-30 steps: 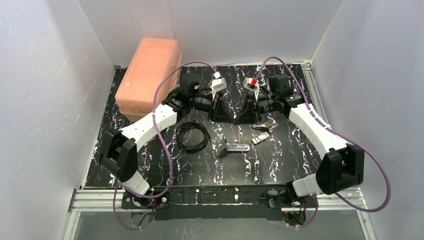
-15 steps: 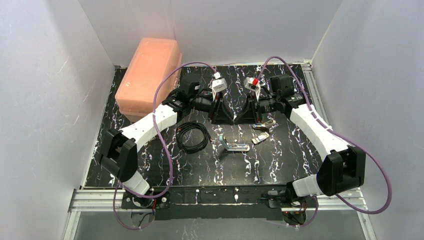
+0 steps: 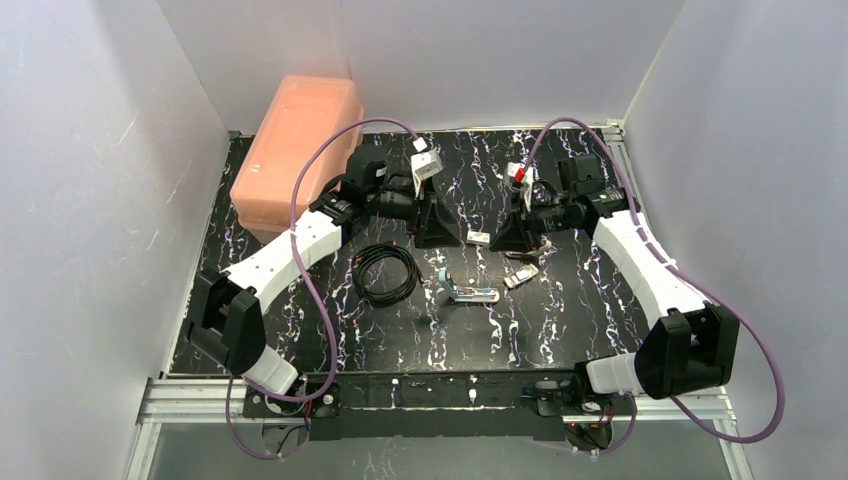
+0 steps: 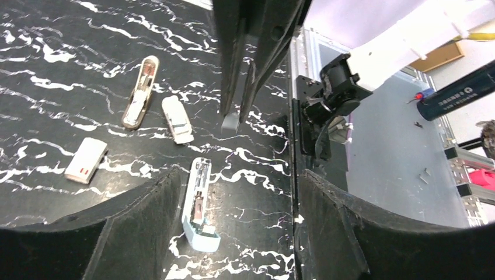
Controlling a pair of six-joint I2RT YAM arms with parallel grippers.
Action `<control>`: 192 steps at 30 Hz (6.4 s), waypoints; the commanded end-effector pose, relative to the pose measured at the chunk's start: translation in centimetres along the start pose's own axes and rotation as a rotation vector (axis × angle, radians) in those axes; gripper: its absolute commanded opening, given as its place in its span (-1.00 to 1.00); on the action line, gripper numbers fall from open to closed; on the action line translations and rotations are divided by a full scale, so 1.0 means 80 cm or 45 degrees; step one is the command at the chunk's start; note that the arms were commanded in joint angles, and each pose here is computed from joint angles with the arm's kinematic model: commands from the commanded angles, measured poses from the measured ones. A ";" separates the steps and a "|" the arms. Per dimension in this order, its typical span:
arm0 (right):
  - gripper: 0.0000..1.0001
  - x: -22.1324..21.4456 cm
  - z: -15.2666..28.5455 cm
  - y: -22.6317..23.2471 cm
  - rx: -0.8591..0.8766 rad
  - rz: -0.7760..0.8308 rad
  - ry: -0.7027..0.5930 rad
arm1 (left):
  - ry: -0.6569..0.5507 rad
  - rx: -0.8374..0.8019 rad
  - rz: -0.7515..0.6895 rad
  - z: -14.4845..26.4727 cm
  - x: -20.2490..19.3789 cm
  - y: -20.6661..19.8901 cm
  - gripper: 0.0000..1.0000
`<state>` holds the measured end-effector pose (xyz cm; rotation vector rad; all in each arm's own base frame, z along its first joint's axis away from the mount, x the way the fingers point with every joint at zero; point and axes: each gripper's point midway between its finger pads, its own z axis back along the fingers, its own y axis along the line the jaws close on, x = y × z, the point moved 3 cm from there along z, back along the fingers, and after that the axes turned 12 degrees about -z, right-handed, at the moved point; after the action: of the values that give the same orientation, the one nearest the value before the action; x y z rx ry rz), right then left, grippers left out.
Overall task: Load the staples into the stapler
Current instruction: Pick up the stapler from the center of the board, then place the stapler at the center of the board.
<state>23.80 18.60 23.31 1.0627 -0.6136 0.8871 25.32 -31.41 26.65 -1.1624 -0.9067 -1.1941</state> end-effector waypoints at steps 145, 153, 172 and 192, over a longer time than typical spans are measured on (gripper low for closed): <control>-0.85 -0.115 0.054 -0.084 -0.739 -0.011 0.305 | 0.650 -0.032 -0.359 -0.029 -0.158 0.006 -0.06; -0.85 -0.114 0.055 -0.084 -0.743 -0.008 0.303 | 0.679 -0.044 -0.368 -0.021 -0.151 0.000 -0.46; -0.85 -0.110 0.063 -0.081 -0.780 0.005 0.305 | 0.686 0.198 -0.398 0.022 -0.139 0.075 -0.78; -0.85 -0.110 0.063 -0.080 -0.783 -0.001 0.308 | 0.654 0.276 -0.393 0.044 -0.153 0.088 -0.05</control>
<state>24.30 9.66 14.15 0.3969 -0.5838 0.7391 30.43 -25.61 13.29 -0.4988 -0.7641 -1.5032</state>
